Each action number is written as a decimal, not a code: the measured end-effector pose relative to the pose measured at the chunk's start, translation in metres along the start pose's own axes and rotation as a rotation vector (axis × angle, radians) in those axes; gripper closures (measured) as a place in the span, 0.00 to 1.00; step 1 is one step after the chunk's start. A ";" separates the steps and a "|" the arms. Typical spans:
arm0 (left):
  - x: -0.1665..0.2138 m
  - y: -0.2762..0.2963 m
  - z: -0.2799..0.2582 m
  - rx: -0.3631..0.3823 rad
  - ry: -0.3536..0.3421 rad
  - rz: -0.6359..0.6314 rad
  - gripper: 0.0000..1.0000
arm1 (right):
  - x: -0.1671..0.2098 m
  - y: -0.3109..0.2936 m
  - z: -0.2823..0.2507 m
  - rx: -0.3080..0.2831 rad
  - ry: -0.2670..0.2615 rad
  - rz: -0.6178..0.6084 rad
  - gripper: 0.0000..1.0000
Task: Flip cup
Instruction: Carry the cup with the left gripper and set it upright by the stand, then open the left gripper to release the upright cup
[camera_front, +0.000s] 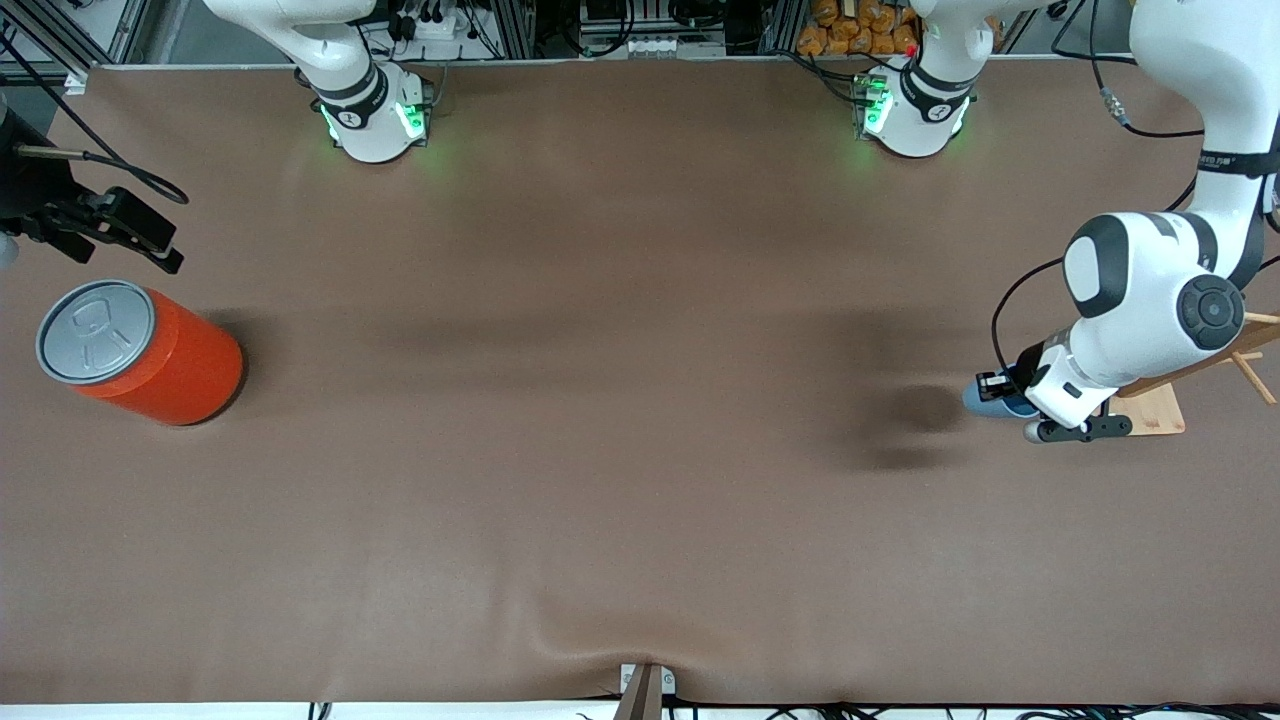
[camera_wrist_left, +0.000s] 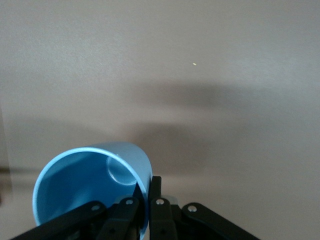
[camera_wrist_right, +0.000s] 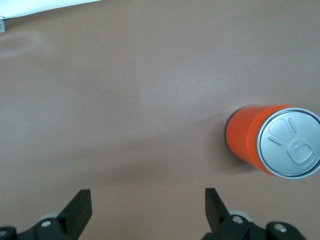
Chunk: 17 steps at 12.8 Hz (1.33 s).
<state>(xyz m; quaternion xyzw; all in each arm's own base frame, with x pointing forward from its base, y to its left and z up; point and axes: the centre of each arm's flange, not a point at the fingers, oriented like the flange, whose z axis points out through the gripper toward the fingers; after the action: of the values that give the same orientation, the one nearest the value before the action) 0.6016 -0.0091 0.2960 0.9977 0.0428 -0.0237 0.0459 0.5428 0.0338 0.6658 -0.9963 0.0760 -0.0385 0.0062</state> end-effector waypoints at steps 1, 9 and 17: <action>0.002 -0.001 0.010 -0.001 0.013 0.000 0.95 | 0.001 0.003 -0.001 0.000 0.001 0.006 0.00; 0.006 0.006 0.040 -0.003 0.013 0.017 0.59 | 0.004 0.036 0.001 -0.014 -0.024 0.059 0.00; 0.006 0.029 -0.081 0.017 -0.059 0.028 0.00 | 0.001 0.041 0.005 -0.033 -0.060 0.065 0.00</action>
<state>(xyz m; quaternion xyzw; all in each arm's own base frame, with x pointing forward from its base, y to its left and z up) 0.6137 -0.0294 0.3786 0.9975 0.0273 -0.0527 0.0392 0.5381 -0.0066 0.6600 -0.9940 0.1090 -0.0074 -0.0065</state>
